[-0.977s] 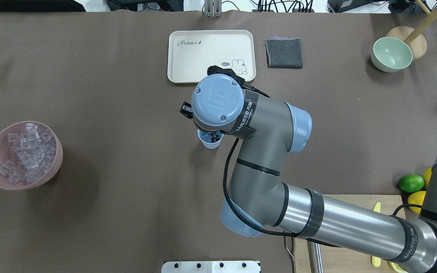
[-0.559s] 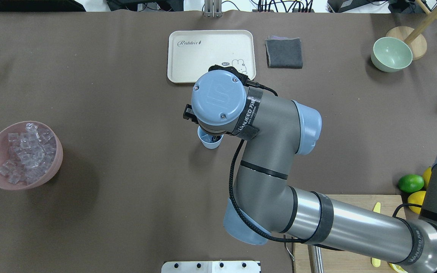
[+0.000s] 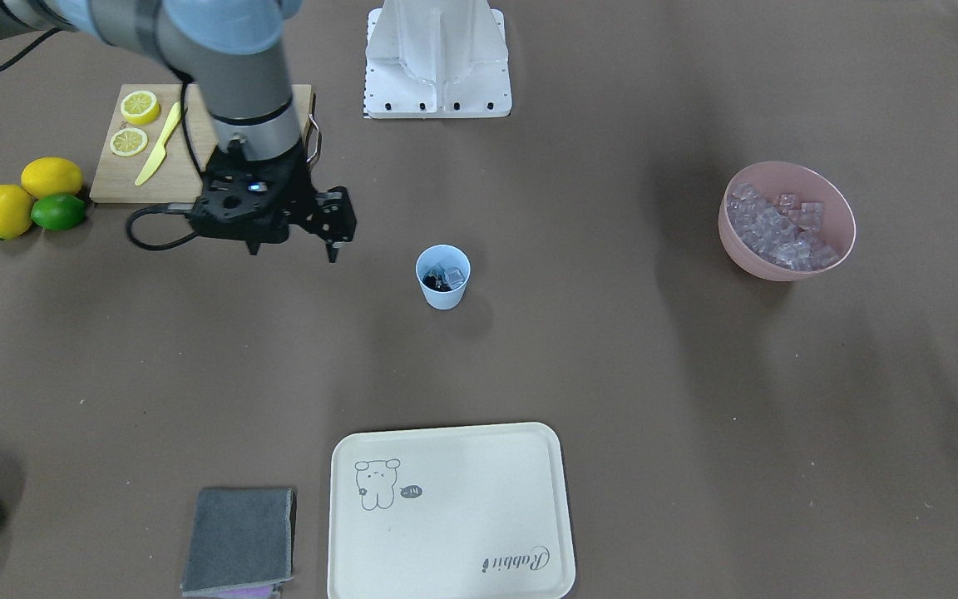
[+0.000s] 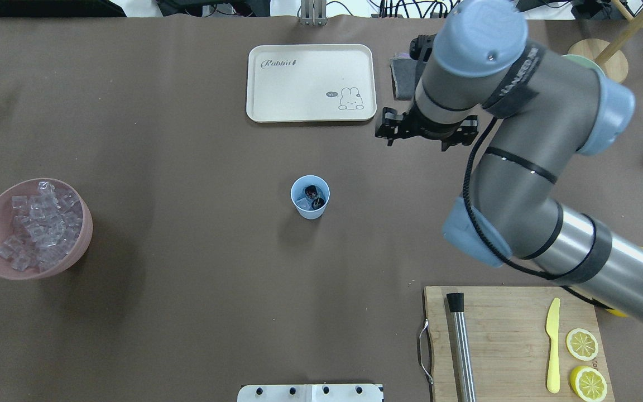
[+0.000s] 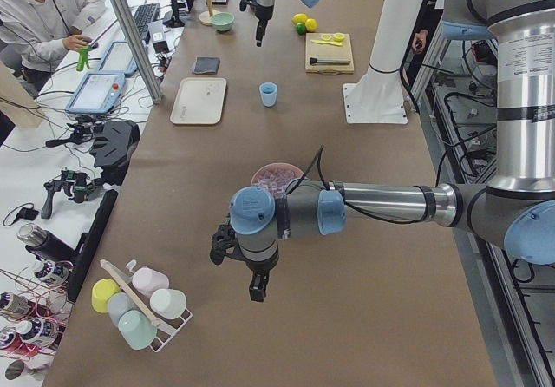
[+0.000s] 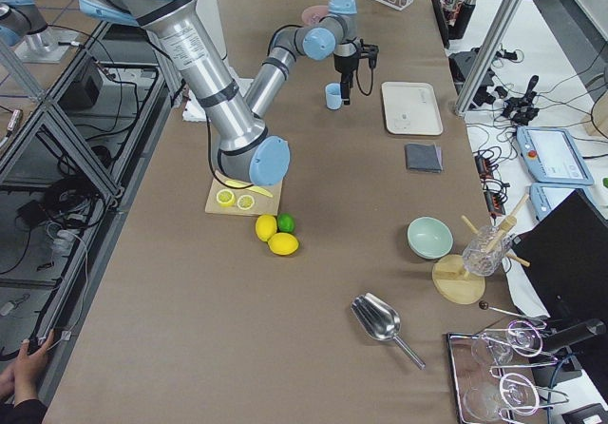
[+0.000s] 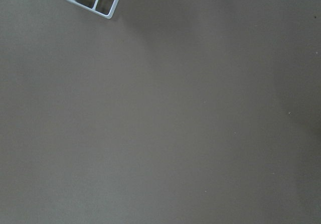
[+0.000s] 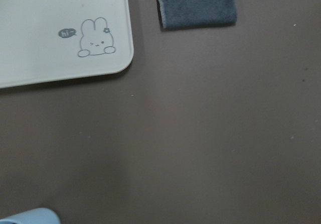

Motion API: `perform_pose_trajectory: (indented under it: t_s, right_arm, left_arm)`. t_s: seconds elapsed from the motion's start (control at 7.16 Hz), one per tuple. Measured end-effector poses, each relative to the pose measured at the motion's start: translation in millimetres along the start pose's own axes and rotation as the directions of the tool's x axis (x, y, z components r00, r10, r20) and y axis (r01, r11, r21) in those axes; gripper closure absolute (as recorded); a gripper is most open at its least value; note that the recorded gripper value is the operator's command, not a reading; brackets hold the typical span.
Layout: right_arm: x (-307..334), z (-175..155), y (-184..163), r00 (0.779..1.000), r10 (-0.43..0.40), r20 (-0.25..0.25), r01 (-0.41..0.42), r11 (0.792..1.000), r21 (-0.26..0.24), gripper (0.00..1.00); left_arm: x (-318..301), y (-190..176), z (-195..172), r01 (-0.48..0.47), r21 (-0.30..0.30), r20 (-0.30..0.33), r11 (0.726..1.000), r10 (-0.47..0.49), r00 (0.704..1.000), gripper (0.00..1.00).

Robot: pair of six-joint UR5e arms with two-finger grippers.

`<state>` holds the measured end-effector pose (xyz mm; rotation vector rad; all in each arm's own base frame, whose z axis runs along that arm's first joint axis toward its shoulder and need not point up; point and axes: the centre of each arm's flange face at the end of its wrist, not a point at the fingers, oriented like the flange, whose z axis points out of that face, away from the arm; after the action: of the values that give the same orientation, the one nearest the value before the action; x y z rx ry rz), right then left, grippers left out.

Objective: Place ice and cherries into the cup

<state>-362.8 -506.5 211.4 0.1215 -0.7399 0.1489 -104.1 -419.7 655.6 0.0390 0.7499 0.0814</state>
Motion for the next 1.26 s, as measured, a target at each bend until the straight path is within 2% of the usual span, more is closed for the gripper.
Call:
perform_pose_trajectory:
  t_s: [0.14, 0.28, 0.56, 0.84, 0.98, 1.26]
  right_arm:
    - [55, -9, -31, 0.999, -0.047, -0.006, 0.047, 0.999, -0.012, 0.00]
    - [119, -17, -58, 0.995, -0.098, -0.011, 0.097, 0.995, -0.031, 0.00]
    - [255, -26, -84, 0.983, -0.183, -0.022, 0.181, 0.981, -0.071, 0.00]
    - [393, -29, -71, 0.979, -0.199, -0.034, 0.194, 0.974, -0.115, 0.00]
    - [454, -21, -48, 0.984, -0.168, -0.053, 0.158, 0.976, -0.153, 0.00]
    - [547, 12, -5, 0.995, -0.041, -0.093, 0.018, 0.969, -0.245, 0.00]
  left_arm:
    - [2, 4, 0, 0.051, 0.042, 0.005, 0.998, -0.052, 0.999, 0.01]
    - [6, 4, 2, 0.063, 0.063, 0.006, 0.996, -0.063, 0.998, 0.01]
    - [11, 3, 11, 0.062, 0.054, 0.005, 0.997, -0.062, 0.998, 0.01]
    - [13, 2, 12, 0.063, 0.048, 0.005, 0.997, -0.063, 0.998, 0.01]
    - [13, 2, 12, 0.063, 0.048, 0.005, 0.997, -0.063, 0.998, 0.01]
    - [14, 0, 11, 0.059, 0.052, 0.005, 0.997, -0.060, 0.998, 0.01]
